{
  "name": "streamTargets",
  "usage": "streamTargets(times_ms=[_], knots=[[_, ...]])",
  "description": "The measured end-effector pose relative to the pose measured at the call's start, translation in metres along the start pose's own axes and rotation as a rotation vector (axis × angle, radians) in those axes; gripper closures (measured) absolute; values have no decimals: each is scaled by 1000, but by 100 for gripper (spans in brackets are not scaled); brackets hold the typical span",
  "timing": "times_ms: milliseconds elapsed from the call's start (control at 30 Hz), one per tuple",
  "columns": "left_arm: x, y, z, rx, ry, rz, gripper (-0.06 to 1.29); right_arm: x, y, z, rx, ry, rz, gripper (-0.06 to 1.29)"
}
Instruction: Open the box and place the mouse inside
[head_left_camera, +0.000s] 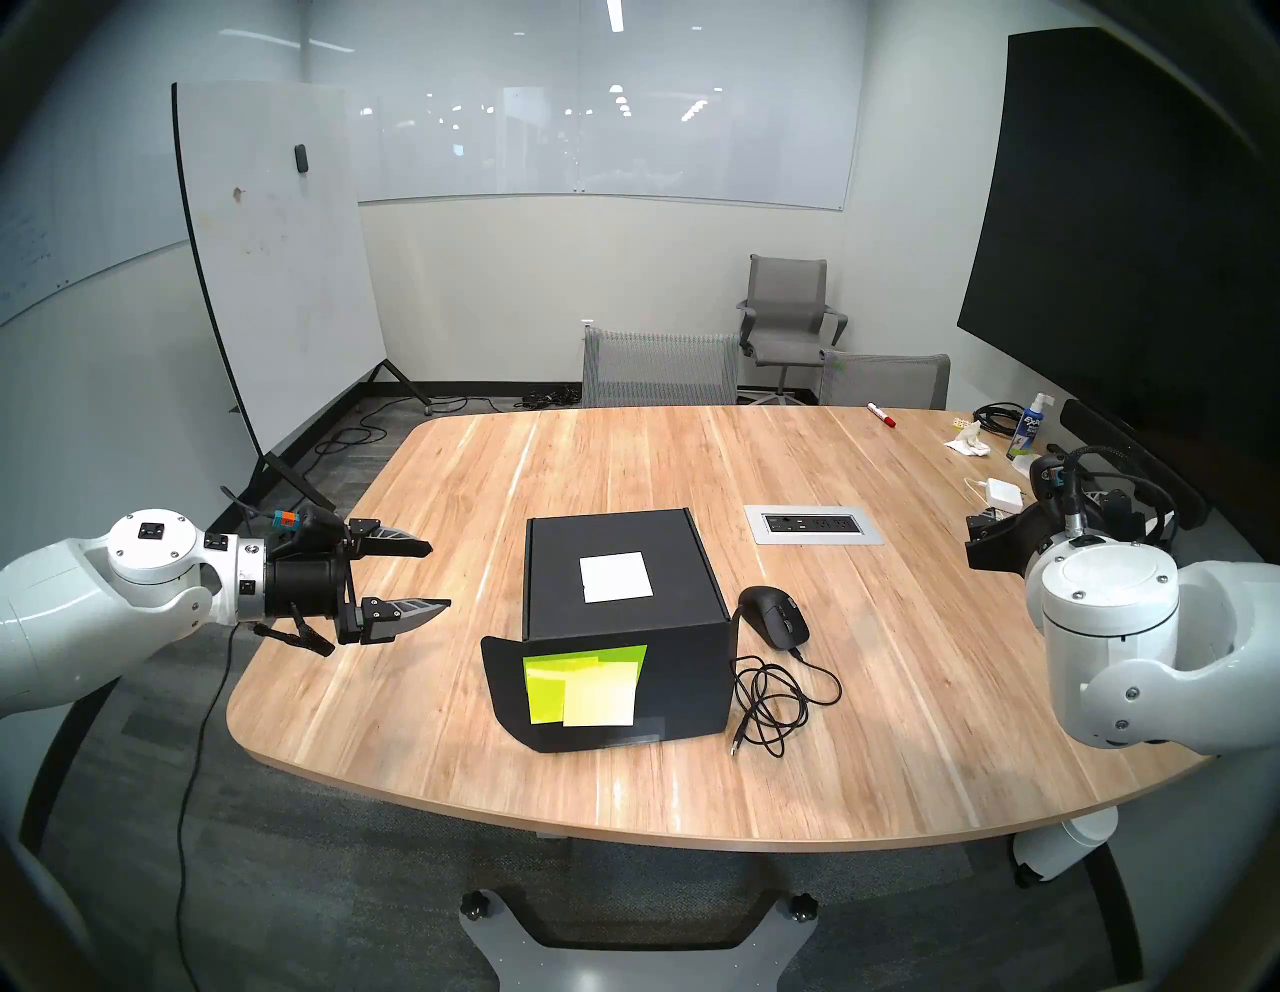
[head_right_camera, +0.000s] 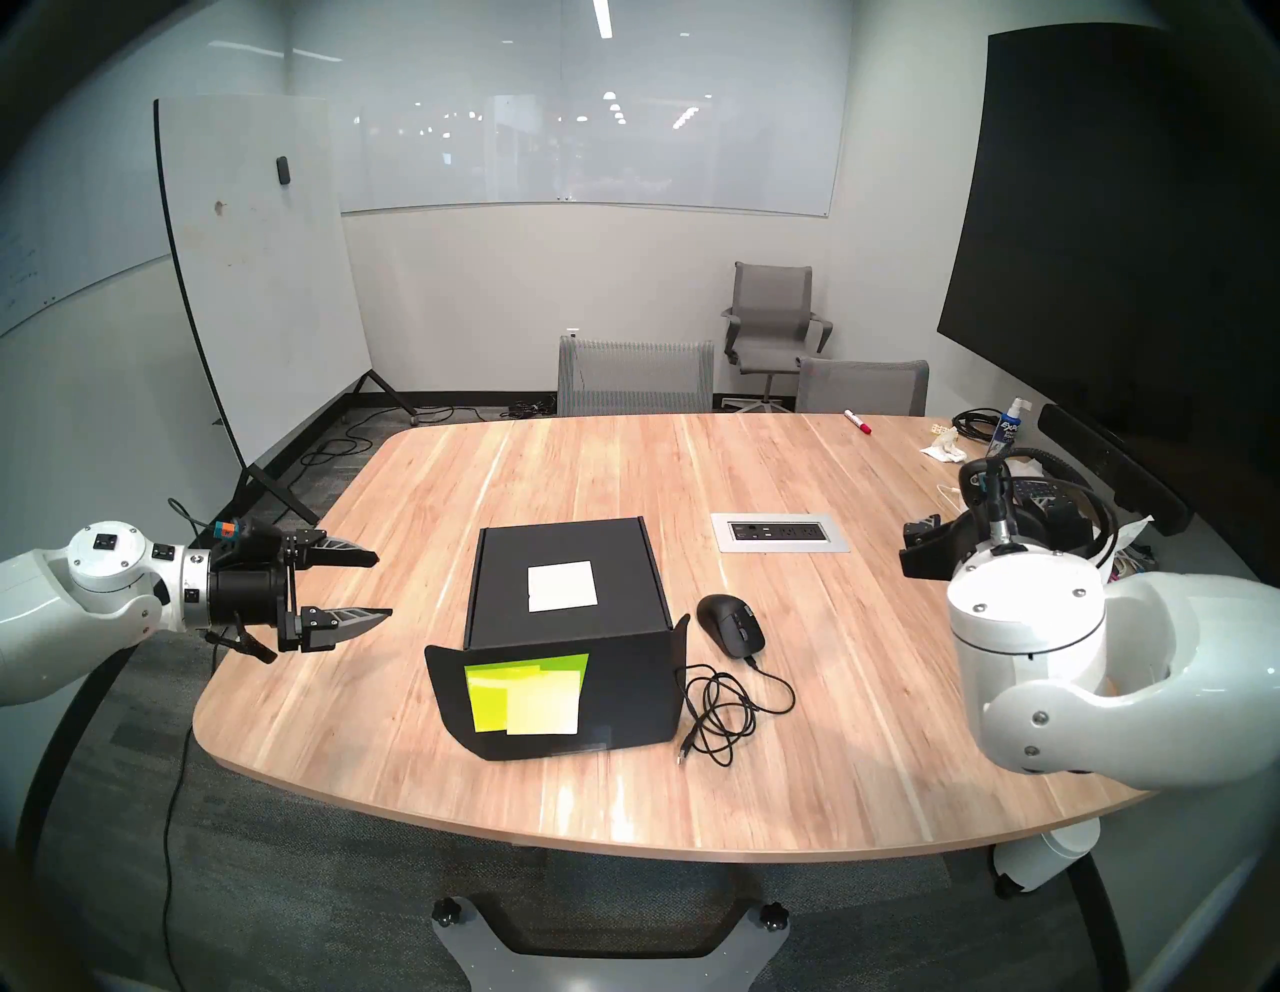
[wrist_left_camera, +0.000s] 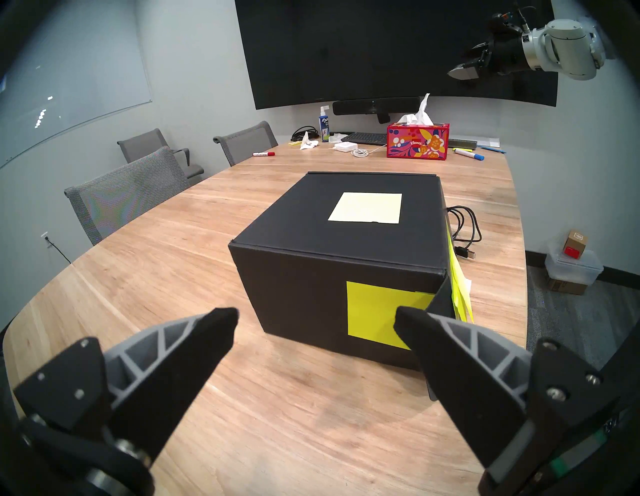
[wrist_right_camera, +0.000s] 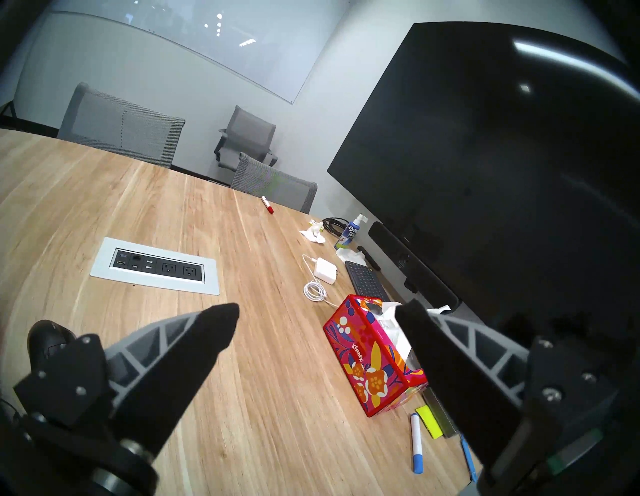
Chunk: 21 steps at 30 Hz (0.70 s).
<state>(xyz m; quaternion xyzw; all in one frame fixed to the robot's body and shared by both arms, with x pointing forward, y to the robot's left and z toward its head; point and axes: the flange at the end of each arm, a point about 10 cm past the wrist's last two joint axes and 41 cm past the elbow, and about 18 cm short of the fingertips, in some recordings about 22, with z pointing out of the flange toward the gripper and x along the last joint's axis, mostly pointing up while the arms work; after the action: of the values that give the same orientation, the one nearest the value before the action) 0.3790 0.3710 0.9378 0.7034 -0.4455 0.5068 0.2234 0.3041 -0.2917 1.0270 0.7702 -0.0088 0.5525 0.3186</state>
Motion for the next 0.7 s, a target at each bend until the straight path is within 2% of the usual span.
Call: streamTargets(times_ms=[700], knots=[[1,-1,0,3,1,2,0,-14,1,-1,-23,86,38,0]])
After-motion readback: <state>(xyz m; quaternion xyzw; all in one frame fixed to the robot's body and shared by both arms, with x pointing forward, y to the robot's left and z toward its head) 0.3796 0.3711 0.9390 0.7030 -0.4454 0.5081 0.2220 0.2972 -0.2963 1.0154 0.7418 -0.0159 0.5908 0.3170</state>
